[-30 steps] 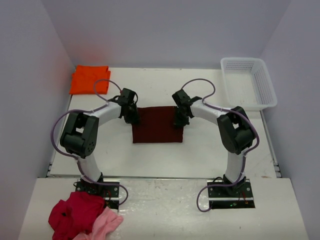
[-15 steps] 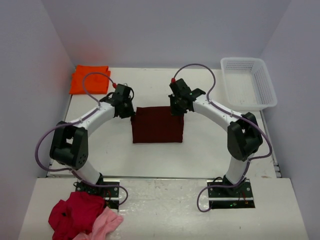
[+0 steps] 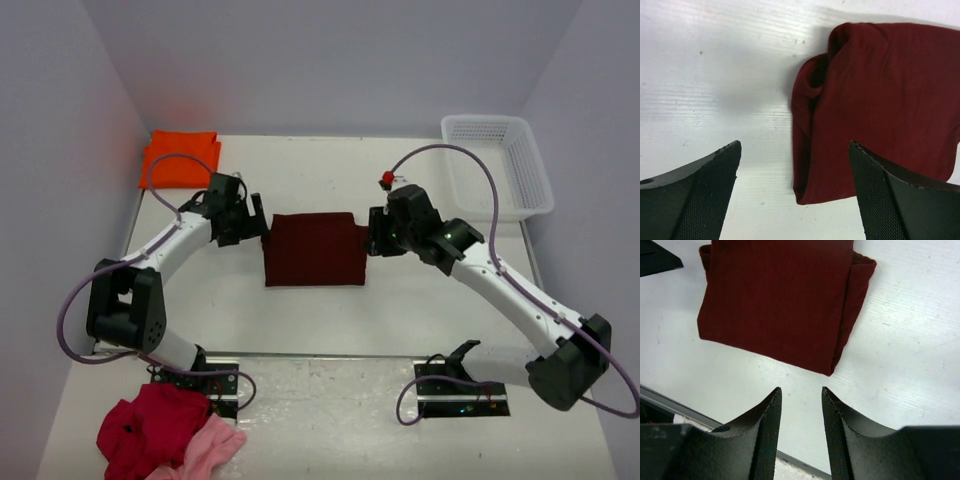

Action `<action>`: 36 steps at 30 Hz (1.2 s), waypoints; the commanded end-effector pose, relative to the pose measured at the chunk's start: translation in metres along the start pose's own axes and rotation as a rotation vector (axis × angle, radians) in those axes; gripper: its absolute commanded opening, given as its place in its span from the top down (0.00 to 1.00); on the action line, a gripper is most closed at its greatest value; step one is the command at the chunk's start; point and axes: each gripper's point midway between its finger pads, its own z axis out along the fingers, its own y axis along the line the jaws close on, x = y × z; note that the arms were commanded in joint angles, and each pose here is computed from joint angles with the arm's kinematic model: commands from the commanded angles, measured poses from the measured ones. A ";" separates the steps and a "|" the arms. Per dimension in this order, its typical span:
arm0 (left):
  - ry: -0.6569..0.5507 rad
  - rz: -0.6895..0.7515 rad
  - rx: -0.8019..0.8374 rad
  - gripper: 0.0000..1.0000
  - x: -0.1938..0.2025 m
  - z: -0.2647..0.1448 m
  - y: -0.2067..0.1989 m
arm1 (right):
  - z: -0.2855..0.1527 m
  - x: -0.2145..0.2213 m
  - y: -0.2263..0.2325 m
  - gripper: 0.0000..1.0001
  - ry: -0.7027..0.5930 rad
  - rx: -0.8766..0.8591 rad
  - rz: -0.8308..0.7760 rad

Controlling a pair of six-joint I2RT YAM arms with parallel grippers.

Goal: Fold and stack the t-shirts
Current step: Fold the long partially folded tshirt into a neat square, then put the neatly folded tshirt into the corner of the board with the left arm

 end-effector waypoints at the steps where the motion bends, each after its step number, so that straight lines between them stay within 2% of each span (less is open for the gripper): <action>1: 0.063 -0.022 0.102 0.12 0.015 0.002 0.006 | -0.027 0.006 -0.004 0.60 -0.057 -0.023 0.020; 6: 0.129 -0.113 0.258 0.16 0.031 0.017 0.001 | -0.060 0.014 -0.003 0.59 -0.129 -0.101 0.026; 11: 0.184 -0.146 0.313 0.16 0.041 0.032 -0.004 | -0.059 0.034 -0.019 0.59 -0.086 -0.047 0.024; 15: 0.235 -0.171 0.356 0.16 0.048 0.044 -0.011 | -0.066 0.035 -0.020 0.59 -0.123 -0.060 0.037; 26: 0.369 -0.202 0.245 0.16 0.084 0.074 0.012 | -0.082 0.023 -0.017 0.59 -0.187 -0.080 0.047; 32: 0.417 -0.188 0.230 0.17 0.099 0.083 0.008 | -0.081 0.020 -0.015 0.59 -0.194 -0.086 0.053; 36: 0.448 -0.193 0.232 0.21 0.111 0.090 0.003 | -0.079 0.020 -0.017 0.59 -0.192 -0.073 0.056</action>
